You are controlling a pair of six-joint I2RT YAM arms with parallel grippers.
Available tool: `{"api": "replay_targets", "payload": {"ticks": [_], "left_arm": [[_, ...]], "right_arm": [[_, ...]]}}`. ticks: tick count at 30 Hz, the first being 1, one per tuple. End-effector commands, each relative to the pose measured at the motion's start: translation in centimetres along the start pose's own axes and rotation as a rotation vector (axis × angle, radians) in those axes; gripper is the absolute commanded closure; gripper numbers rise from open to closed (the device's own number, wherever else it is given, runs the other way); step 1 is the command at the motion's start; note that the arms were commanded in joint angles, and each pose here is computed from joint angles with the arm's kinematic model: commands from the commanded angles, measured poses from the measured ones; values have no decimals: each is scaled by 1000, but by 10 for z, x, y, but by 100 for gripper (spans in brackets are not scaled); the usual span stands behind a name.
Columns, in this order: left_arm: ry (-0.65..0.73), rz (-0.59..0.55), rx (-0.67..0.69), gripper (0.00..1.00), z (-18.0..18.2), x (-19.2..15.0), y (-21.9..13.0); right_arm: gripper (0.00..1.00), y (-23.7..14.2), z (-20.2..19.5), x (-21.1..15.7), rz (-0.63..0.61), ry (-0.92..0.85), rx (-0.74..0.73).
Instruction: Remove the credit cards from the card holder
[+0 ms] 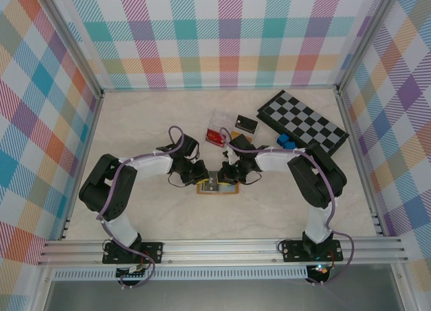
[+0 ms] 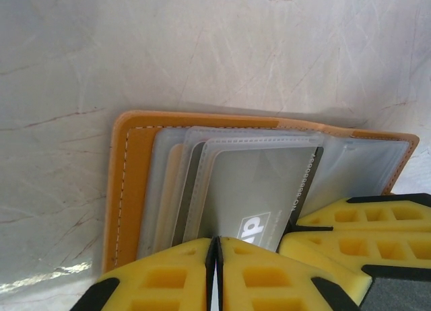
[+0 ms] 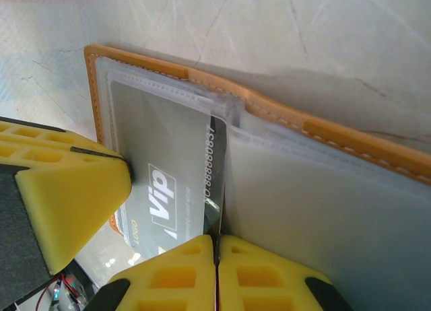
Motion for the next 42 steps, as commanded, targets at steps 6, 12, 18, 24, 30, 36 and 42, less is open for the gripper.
{"api": "replay_targets", "payload": {"ticks": [6,12,18,24,30,36,42], "left_arm": [[-48,9,113,83,27,-10,6],[-48,8,119,83,28,-11,6],[-48,6,131,83,30,-12,6],[-40,10,116,85,27,-11,6],[-43,17,124,87,28,-10,9],[-52,25,148,89,33,-12,11],[-58,28,165,89,38,-13,13]], "right_arm": [[94,-12,-7,-7,-16,0,-82],[94,-16,-7,-8,-31,4,-96],[94,-20,-15,-10,-35,25,-168],[92,-20,-11,-11,-33,13,-137],[74,-13,-8,-10,-8,14,-87],[69,-6,-9,-9,3,18,-43],[72,-2,-13,-9,18,17,-12]]}}
Point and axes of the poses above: each hand's point on the last joint's axis, 136 mm out from that joint toward the fingers, its own y axis out along the fingers, its own z axis along the line the jaws close on, x = y × z, the point moved 6 cm from there along -y, back along the fingers, and after that the axes turned 6 degrees about -y, right-handed, at the moved point
